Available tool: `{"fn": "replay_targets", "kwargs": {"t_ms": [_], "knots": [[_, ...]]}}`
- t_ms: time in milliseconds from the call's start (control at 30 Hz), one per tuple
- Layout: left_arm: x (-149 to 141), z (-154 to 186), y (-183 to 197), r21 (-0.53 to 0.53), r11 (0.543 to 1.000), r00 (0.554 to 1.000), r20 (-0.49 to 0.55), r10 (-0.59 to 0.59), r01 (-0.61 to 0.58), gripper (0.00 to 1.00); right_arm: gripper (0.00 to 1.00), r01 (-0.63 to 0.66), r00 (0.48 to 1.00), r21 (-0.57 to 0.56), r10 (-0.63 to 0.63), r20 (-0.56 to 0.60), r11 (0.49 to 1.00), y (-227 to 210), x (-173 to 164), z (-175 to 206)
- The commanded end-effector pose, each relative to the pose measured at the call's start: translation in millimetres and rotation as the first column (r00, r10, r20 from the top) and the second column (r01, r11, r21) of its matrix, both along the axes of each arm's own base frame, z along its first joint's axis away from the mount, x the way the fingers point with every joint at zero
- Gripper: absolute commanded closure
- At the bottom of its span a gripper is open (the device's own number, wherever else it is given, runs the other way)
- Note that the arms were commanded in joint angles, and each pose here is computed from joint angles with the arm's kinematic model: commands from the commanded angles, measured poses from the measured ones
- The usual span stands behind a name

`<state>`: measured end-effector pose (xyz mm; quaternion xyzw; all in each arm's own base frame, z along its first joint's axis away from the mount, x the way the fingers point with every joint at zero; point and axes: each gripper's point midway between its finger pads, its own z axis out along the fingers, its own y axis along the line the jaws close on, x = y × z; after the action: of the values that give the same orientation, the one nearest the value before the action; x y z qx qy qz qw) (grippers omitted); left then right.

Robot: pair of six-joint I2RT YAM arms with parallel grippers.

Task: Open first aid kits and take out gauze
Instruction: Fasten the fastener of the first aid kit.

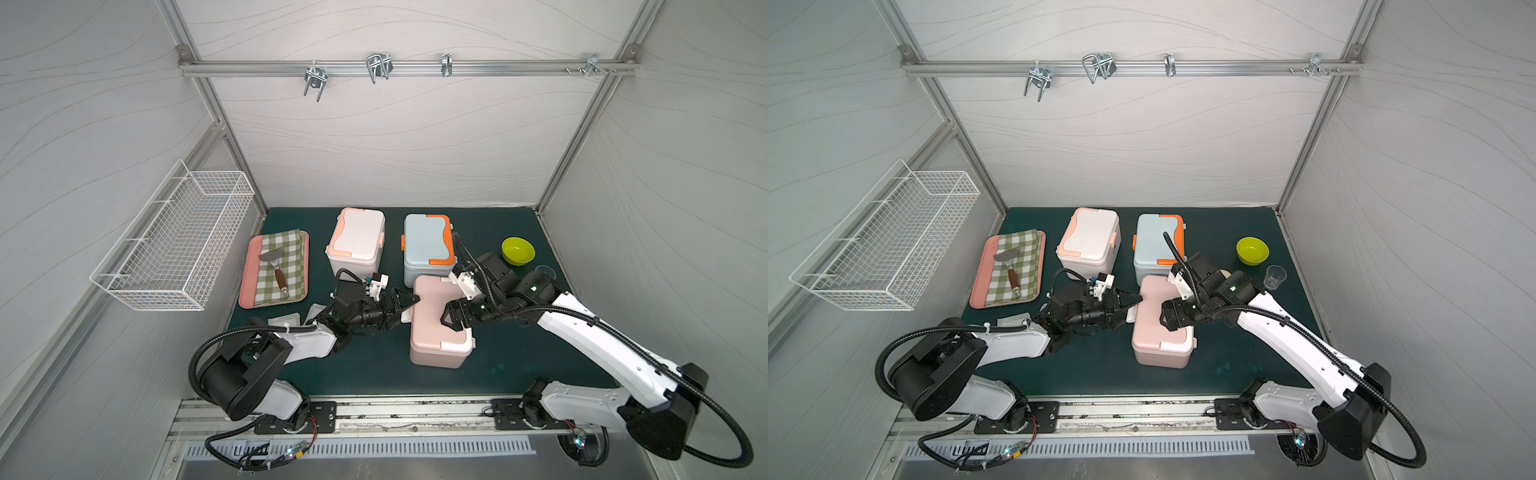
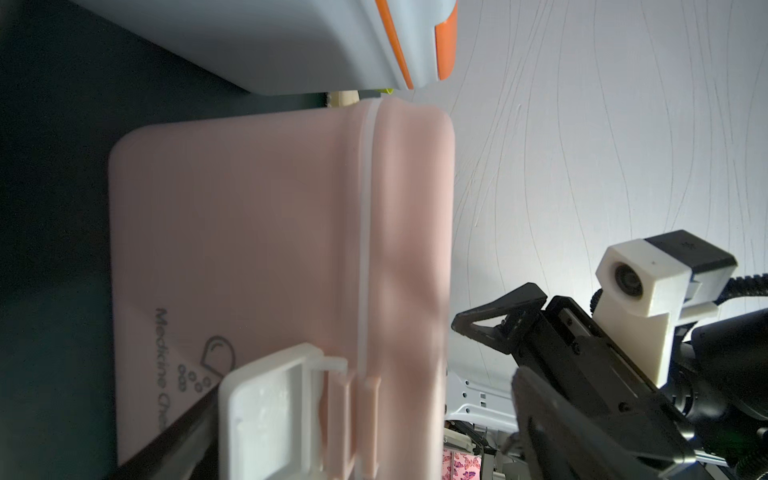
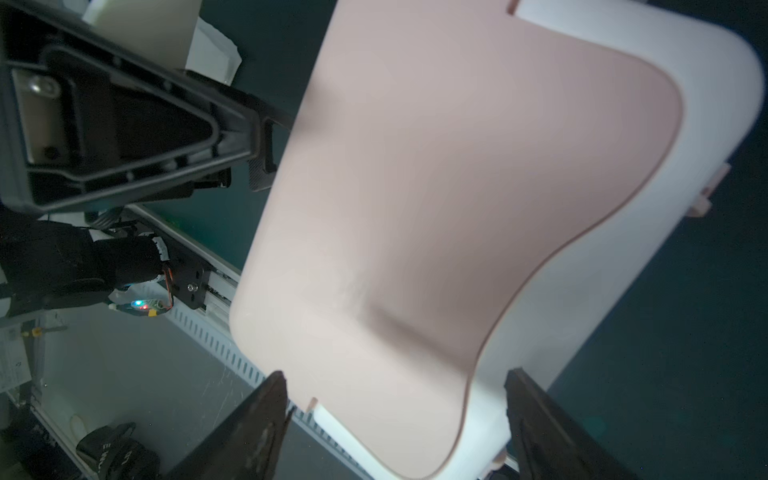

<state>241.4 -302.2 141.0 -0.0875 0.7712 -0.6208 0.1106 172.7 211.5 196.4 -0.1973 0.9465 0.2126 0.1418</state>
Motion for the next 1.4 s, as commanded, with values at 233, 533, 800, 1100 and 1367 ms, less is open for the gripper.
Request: {"fn": "replay_targets", "kwargs": {"t_ms": [233, 533, 800, 1100, 1367], "knots": [[-12, 40, -17, -0.2, 0.98, 0.999, 0.046, 0.012, -0.002, 0.02, 0.16, 0.08, 0.994, 0.18, -0.064, -0.092, 0.98, -13, 3, -6], [-16, 54, -6, -0.244, 0.969, 0.997, 0.06, 0.046, -0.03, 0.03, 0.17, 0.06, 0.992, 0.168, -0.04, -0.122, 0.984, -7, 10, -23], [-13, 54, 14, -0.227, 0.97, 0.993, 0.06, 0.099, -0.083, 0.02, 0.18, 0.056, 0.992, 0.129, -0.04, -0.122, 0.99, -8, 18, -31], [-14, 48, 34, -0.166, 0.977, 0.987, 0.061, 0.147, -0.135, 0.01, 0.17, 0.056, 0.991, 0.101, -0.043, -0.125, 0.993, -10, 21, -35], [-17, 27, 60, -0.015, 0.979, 0.978, 0.038, 0.204, -0.204, 0.01, 0.16, 0.059, 0.994, 0.066, -0.052, -0.098, 0.996, -16, 24, -23]]}}
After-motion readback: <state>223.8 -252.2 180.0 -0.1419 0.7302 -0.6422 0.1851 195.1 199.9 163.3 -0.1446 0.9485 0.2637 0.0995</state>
